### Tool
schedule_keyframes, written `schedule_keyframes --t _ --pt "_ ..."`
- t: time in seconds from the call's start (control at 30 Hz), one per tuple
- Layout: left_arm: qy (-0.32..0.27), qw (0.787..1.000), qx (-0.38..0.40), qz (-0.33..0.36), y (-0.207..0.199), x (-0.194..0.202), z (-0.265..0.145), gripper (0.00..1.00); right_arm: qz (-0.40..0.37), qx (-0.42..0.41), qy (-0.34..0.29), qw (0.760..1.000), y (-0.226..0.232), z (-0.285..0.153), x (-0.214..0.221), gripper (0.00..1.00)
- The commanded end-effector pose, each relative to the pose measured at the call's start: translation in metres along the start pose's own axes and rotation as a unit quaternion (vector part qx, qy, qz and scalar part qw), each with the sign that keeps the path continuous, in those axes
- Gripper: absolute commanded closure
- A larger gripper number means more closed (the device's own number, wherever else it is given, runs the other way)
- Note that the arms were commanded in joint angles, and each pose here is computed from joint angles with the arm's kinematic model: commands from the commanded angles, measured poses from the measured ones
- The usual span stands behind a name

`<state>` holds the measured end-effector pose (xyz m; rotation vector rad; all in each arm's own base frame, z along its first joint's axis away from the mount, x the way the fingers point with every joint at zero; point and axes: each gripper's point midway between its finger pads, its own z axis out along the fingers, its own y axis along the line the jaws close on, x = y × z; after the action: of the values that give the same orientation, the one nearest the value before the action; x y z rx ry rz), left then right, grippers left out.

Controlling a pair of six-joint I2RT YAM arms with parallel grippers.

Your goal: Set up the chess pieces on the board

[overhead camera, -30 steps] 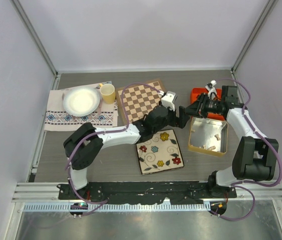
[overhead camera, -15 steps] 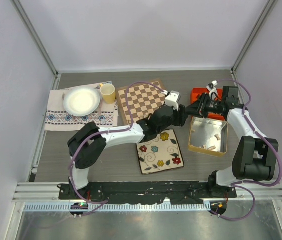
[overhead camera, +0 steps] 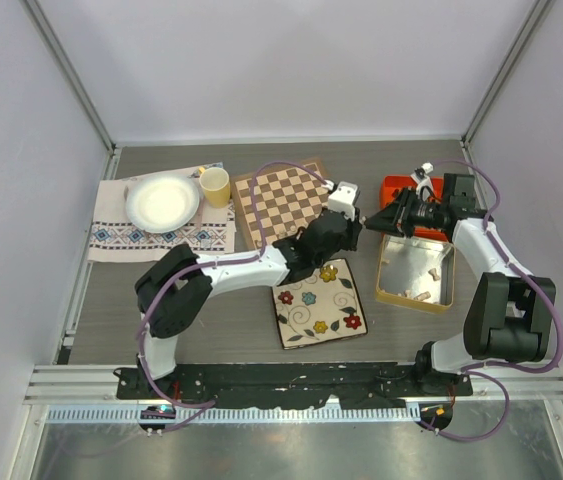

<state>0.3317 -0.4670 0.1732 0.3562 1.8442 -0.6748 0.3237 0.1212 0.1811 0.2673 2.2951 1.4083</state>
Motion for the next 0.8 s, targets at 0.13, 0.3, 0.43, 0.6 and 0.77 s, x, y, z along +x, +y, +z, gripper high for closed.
schedule_keyframes --t 0.13,0.3,0.43,0.6,0.77 --pt "-0.05 0.998 -0.024 0.002 0.014 -0.036 -0.011 0.78 -0.026 -0.02 -0.002 0.999 0.016 -0.007 0.004 0.92" --pt "-0.057 0.998 -0.003 0.012 0.009 -0.041 -0.016 0.78 -0.037 -0.018 -0.005 0.999 0.018 -0.009 0.003 0.92" --pt "-0.06 0.998 0.007 0.018 0.011 -0.044 -0.025 0.77 -0.062 0.0 -0.007 0.998 0.011 -0.009 0.0 0.92" --pt "-0.074 0.997 0.006 0.024 0.02 -0.059 -0.045 0.76 -0.093 0.028 -0.009 0.995 -0.001 -0.009 -0.004 0.92" --pt "-0.075 0.997 0.002 0.032 0.032 -0.067 -0.066 0.71 -0.145 0.061 -0.018 0.987 -0.009 -0.012 -0.015 0.91"
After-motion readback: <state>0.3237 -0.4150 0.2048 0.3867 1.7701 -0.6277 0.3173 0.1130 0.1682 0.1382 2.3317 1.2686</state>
